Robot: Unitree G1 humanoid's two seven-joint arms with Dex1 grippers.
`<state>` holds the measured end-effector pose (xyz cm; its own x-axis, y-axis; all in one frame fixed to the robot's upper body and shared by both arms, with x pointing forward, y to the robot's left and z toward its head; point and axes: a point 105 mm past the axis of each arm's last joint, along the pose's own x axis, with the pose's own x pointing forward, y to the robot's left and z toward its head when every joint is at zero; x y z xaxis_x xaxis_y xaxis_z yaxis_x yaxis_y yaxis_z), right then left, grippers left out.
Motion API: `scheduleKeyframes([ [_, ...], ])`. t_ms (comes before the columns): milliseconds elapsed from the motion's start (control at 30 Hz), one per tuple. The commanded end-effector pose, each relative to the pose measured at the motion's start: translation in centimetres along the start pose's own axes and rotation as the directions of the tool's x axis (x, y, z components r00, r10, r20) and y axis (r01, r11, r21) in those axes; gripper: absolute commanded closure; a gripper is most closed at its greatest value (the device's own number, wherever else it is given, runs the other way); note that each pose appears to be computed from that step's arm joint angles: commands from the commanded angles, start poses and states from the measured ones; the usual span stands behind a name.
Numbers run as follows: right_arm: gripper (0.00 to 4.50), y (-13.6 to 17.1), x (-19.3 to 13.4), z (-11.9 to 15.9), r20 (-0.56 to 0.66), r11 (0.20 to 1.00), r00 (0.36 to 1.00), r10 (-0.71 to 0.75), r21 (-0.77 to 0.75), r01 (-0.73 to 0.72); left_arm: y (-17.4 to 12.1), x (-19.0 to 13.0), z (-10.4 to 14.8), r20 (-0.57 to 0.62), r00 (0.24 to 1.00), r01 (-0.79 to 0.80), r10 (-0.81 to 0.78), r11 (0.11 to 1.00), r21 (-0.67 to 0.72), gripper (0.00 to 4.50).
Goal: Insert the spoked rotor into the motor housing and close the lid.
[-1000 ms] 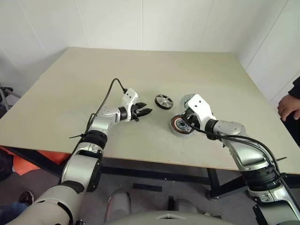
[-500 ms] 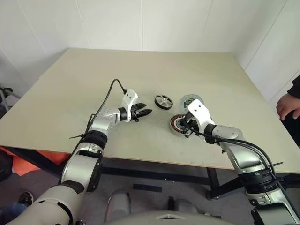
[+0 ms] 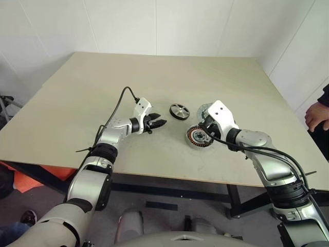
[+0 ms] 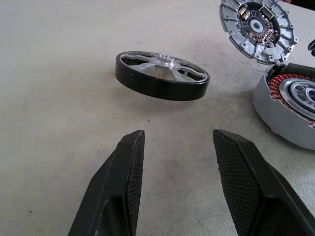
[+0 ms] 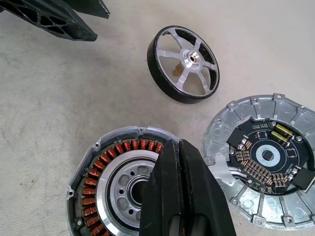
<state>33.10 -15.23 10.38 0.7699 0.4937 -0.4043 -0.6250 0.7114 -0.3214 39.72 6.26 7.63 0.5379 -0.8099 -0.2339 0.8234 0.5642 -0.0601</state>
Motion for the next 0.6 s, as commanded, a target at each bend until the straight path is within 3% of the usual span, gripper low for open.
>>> scheduleKeyframes([
  [33, 4.46, 0.2, -0.1, -0.3, -0.006, 1.0, 1.0, 0.002, 0.015, -0.002, 0.3, 0.0, 1.8, 0.04, 0.999, -0.005, 0.003, 0.999, 0.044, 2.16],
  [167, 4.46, 1.0, 0.5, -2.2, -0.064, 0.998, 0.998, 0.026, 0.051, -0.023, 0.4, 0.1, 1.9, 0.04, 0.999, -0.006, 0.004, 0.999, 0.045, 2.16],
  [267, 4.46, 1.1, 0.9, -1.4, -0.071, 0.998, 0.997, 0.029, 0.057, -0.025, 0.4, 0.0, 1.9, 0.041, 0.999, -0.01, 0.008, 0.999, 0.043, 2.16],
  [467, 4.46, 0.1, 1.1, 4.1, -0.008, 1.0, 1.0, -0.003, 0.021, 0.003, 0.8, -0.1, 1.9, 0.05, 0.998, -0.037, 0.035, 0.999, 0.023, 2.16],
  [600, 4.46, 0.2, 0.6, 7.5, 0.04, 1.0, 0.999, -0.011, -0.01, 0.011, 2.0, 0.0, 2.8, 0.099, 0.987, -0.119, 0.127, 0.99, -0.082, 2.16],
])
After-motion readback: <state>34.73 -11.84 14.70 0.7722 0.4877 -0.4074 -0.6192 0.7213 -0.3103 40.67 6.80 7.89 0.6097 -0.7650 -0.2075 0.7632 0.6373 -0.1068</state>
